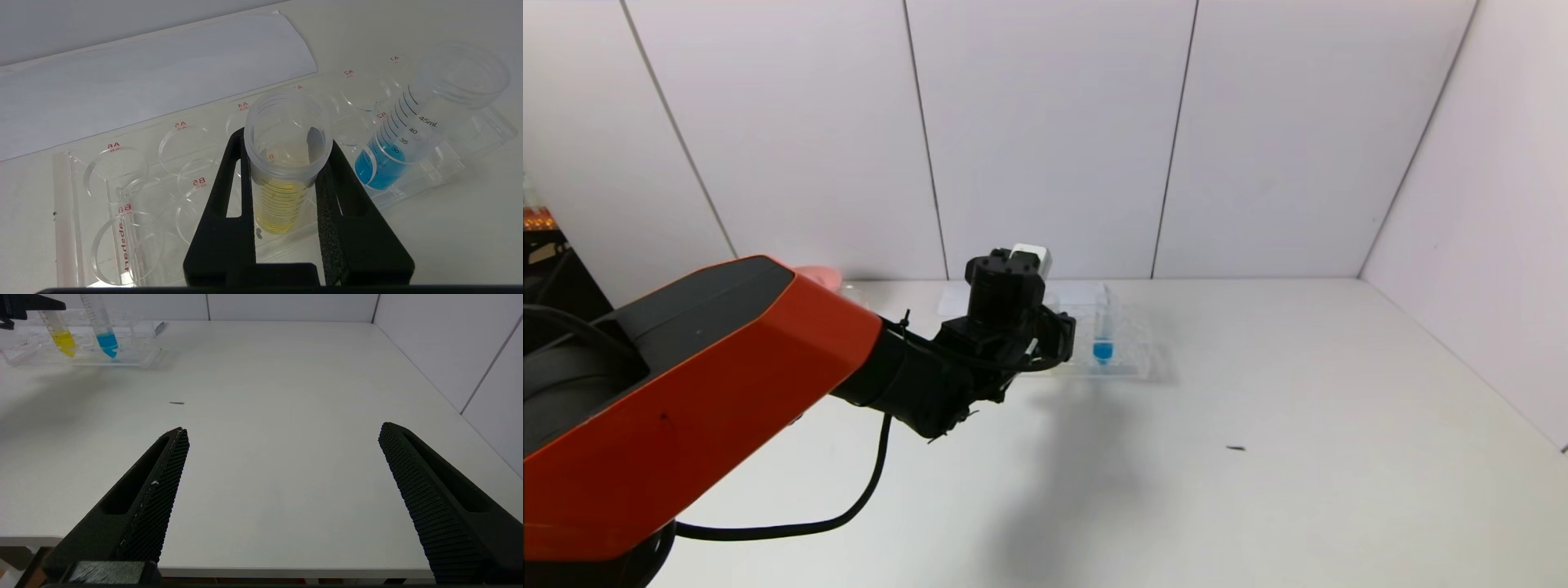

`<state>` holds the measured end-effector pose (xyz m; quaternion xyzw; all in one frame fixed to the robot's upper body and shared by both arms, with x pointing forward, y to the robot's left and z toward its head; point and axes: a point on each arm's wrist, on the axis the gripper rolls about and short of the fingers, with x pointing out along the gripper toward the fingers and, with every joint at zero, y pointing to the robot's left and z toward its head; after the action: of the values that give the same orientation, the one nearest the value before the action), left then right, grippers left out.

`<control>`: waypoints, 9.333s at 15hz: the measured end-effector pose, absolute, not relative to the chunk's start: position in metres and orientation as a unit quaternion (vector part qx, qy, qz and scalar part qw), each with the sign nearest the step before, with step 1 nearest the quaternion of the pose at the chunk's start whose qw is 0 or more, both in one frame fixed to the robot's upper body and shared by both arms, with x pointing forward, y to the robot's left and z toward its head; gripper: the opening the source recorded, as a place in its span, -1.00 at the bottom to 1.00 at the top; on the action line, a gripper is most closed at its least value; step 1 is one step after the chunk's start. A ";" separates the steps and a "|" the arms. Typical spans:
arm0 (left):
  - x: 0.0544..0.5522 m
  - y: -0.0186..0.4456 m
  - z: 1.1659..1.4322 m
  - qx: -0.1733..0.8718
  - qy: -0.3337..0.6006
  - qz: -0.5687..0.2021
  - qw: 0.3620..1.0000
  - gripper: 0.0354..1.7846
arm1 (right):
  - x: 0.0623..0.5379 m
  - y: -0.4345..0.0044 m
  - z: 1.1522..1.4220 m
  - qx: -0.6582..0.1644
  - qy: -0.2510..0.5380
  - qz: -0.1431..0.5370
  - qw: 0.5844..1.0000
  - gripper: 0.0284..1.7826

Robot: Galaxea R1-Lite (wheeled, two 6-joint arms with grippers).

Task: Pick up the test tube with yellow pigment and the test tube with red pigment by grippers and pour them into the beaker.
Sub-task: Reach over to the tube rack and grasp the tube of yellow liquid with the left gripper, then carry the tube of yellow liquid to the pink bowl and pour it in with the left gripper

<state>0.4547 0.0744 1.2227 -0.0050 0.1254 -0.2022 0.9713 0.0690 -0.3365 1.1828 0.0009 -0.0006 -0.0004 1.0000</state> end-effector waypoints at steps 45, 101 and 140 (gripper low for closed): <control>0.393 0.221 1.387 0.017 0.046 -0.137 0.989 -0.53 | 0.069 -0.337 1.183 0.001 0.000 0.000 1.000 0.91; 0.431 0.416 1.330 0.046 0.137 -0.061 0.988 -0.53 | 0.069 -0.337 1.183 0.001 0.000 0.000 1.000 0.91; 0.464 0.407 1.328 0.258 0.217 -0.205 0.919 -0.53 | 0.069 -0.337 1.183 0.001 0.000 0.000 1.000 0.91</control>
<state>0.4643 0.4071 1.3284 0.2580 0.2166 -0.2046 0.9191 0.0691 -0.3366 1.1827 0.0009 -0.0004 -0.0002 1.0000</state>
